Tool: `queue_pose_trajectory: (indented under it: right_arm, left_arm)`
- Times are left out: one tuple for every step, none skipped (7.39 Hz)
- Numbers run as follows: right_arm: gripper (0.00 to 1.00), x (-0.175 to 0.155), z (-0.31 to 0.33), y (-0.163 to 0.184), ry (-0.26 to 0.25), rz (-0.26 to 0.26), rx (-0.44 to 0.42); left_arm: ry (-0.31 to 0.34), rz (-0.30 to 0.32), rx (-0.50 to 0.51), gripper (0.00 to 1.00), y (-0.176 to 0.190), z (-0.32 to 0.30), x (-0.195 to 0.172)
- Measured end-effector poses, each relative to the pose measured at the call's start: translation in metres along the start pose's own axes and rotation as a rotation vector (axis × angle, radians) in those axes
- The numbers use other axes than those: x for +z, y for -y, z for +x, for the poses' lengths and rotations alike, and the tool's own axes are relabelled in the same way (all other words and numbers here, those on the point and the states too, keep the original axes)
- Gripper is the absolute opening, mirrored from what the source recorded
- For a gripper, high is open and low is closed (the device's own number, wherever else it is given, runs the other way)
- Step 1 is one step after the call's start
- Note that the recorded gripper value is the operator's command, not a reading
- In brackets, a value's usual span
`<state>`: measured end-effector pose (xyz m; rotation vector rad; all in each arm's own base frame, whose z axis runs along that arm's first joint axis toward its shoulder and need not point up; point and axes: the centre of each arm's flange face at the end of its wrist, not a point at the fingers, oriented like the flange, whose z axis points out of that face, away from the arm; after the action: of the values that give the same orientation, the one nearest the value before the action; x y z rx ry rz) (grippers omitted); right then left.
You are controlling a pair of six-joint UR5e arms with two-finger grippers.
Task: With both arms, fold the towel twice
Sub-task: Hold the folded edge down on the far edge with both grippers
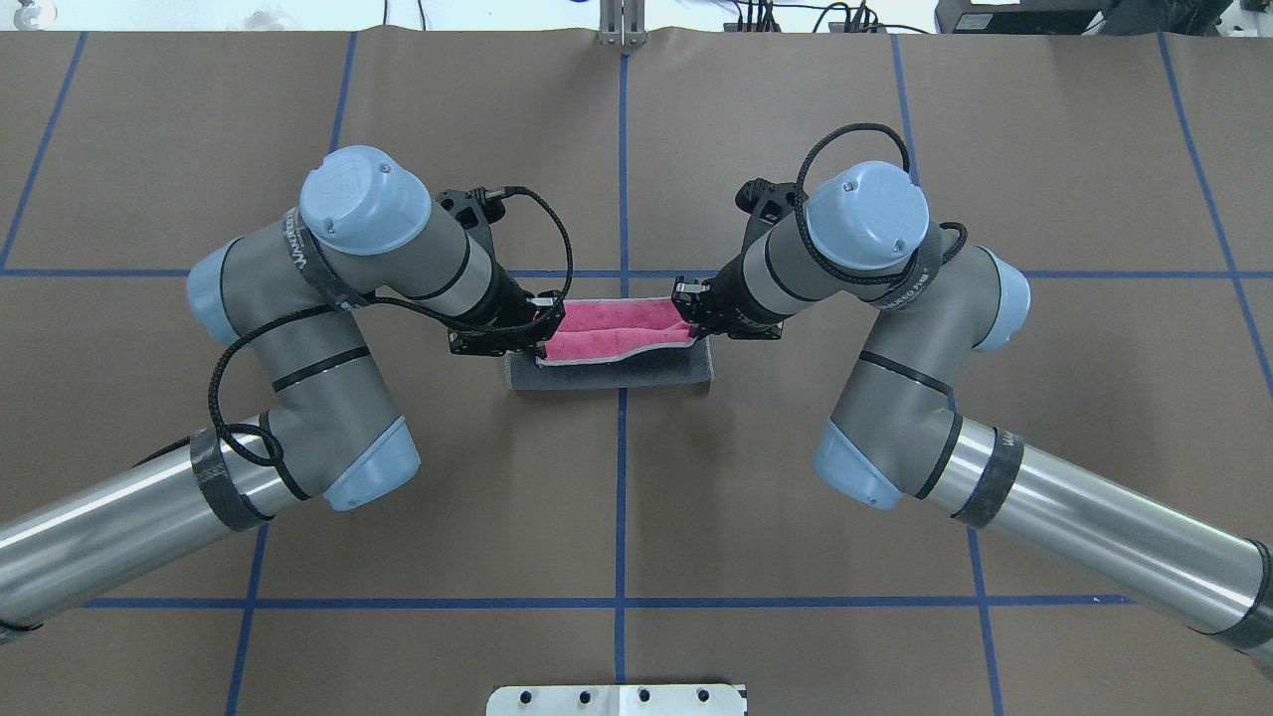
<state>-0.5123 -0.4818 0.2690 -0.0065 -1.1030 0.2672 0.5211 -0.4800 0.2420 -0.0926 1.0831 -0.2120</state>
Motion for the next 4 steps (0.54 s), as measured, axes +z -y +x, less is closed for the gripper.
queue_pose_trajectory:
  right_arm:
    - [0.0,0.001,0.001,0.001,-0.004,0.002,0.002]
    - [0.0,0.003,0.003,0.003,-0.009,0.002,0.005]
    - [0.0,0.005,0.005,0.004,-0.014,0.003,0.008]
    - [0.0,0.006,0.006,0.006,-0.017,0.005,0.01]
  left_arm:
    - [0.006,0.003,-0.003,0.0,0.002,0.0,0.004]
    - [0.008,0.004,-0.004,0.0,0.004,0.003,0.006]
    - [0.007,0.005,-0.003,0.0,0.005,0.007,0.007]
    - [0.004,0.006,-0.002,0.0,0.005,0.012,0.006]
